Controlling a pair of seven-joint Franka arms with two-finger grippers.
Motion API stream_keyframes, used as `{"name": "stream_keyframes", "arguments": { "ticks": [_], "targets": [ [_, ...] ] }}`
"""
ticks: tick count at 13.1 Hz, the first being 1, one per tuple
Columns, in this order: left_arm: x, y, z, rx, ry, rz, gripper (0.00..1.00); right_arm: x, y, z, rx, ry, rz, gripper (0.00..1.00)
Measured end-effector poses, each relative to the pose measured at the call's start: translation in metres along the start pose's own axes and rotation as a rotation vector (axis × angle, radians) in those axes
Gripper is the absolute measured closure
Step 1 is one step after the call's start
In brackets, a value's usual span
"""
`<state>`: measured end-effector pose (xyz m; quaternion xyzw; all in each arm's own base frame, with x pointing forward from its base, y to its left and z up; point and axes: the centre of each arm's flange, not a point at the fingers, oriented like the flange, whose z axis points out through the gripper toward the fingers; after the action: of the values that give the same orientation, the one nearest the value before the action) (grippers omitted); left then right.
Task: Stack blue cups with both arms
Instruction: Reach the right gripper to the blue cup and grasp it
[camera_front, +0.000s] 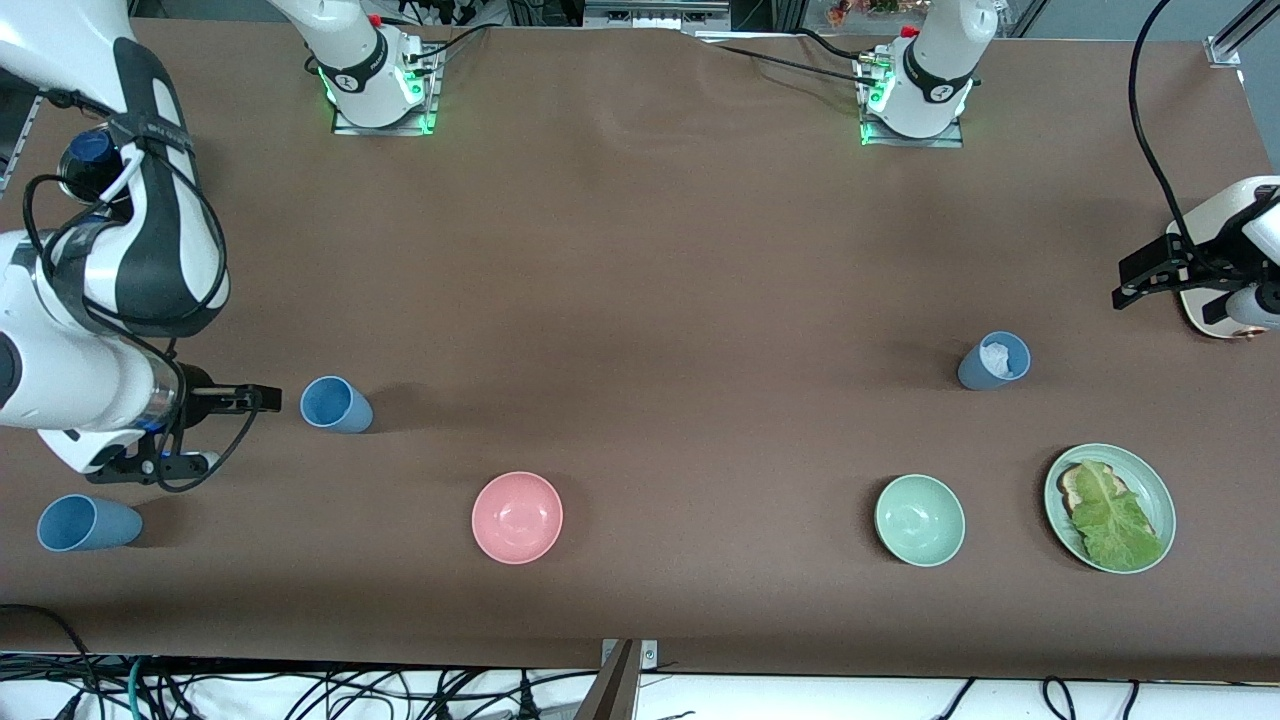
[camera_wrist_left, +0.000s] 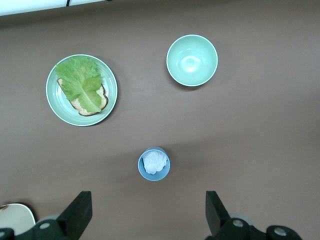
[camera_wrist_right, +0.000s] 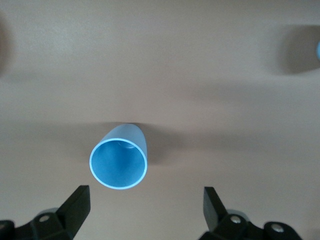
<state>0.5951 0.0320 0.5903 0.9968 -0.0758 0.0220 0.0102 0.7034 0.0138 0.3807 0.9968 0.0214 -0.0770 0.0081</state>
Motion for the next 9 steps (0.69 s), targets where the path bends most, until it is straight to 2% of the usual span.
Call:
{"name": "stream_keyframes", "arguments": {
  "ticks": [3,9],
  "targets": [
    [0.0,0.0,0.0,0.0,-0.001,0.001,0.0,0.007,0.002,0.014,0.02,0.007,0.007,0.0],
    [0.001,0.001,0.001,0.0,-0.003,0.002,0.0,0.018,-0.007,0.081,0.029,-0.001,-0.009,0.0]
  ]
}}
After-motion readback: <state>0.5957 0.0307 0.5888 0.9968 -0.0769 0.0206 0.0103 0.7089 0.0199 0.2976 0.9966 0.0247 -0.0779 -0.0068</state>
